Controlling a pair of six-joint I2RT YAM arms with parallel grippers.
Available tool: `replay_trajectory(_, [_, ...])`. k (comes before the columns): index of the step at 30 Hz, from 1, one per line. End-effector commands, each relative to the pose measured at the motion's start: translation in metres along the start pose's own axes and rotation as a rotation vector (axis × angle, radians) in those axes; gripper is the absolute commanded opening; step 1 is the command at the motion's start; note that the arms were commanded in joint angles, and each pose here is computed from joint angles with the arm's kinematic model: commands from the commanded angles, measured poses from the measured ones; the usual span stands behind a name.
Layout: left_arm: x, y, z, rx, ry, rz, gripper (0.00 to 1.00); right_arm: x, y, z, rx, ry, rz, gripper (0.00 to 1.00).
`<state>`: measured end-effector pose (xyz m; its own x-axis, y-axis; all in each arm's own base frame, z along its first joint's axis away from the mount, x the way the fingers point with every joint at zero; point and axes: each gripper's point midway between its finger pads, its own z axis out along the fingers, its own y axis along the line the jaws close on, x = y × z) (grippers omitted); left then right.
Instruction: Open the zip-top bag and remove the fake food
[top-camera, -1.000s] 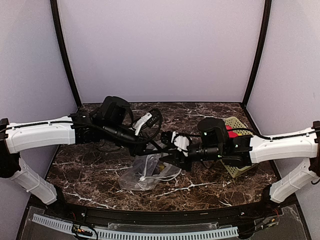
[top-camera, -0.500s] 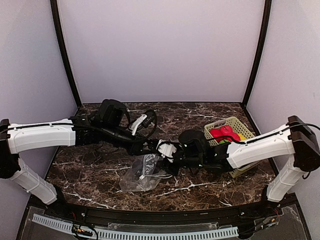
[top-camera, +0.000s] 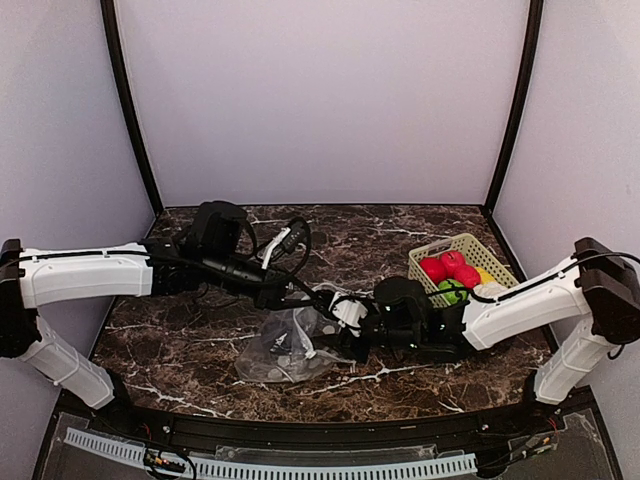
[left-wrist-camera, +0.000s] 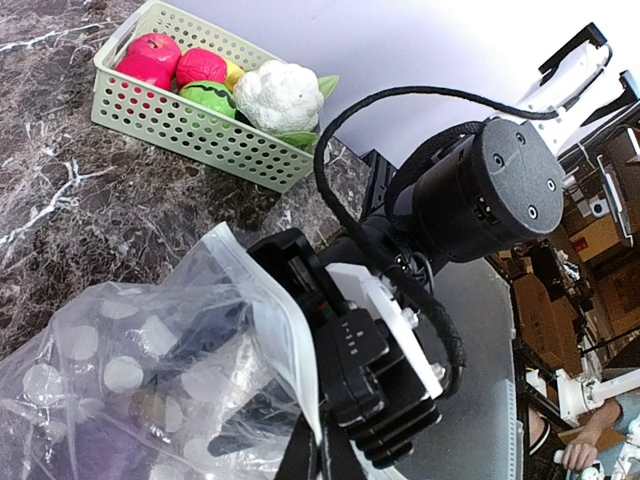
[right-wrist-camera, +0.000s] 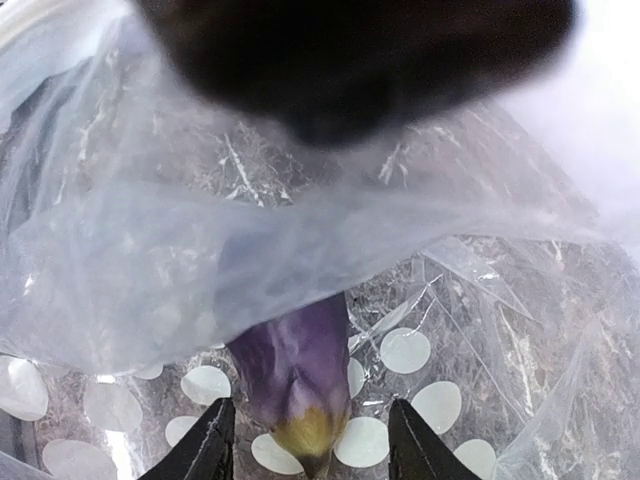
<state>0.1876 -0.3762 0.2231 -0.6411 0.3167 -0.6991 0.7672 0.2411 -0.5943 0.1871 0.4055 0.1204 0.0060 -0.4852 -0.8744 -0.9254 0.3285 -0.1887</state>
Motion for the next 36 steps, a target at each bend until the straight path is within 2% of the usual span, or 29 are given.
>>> replay_trajectory(1, [-0.014, -0.013, -0.011, 0.091, -0.069, 0.008, 0.01, -0.007, -0.001, 0.011, 0.005, -0.012, -0.034, 0.50])
replay_trajectory(7, [-0.013, 0.000, -0.016, 0.108, -0.094, -0.039, 0.01, 0.013, 0.005, 0.028, -0.026, 0.029, -0.040, 0.51])
replay_trajectory(11, [-0.013, 0.004, -0.020, 0.146, -0.116, -0.068, 0.01, 0.023, 0.005, 0.034, -0.026, 0.046, -0.034, 0.62])
replay_trajectory(14, [-0.011, 0.006, -0.023, 0.173, -0.128, -0.089, 0.01, 0.029, 0.010, 0.034, -0.048, 0.033, -0.040, 0.66])
replay_trajectory(19, [-0.007, 0.004, -0.023, 0.202, -0.121, -0.112, 0.01, 0.028, 0.016, 0.032, -0.077, -0.005, -0.080, 0.64])
replay_trajectory(24, [-0.013, -0.007, -0.029, 0.247, -0.132, -0.090, 0.01, 0.019, 0.019, 0.022, -0.082, -0.098, -0.131, 0.64])
replay_trajectory(31, [-0.012, -0.024, -0.036, 0.312, -0.119, -0.053, 0.01, 0.005, 0.014, 0.021, -0.059, -0.137, -0.171, 0.60])
replay_trajectory(36, [-0.009, -0.025, -0.034, 0.360, -0.118, -0.089, 0.01, 0.000, 0.014, 0.037, -0.064, -0.145, -0.209, 0.60])
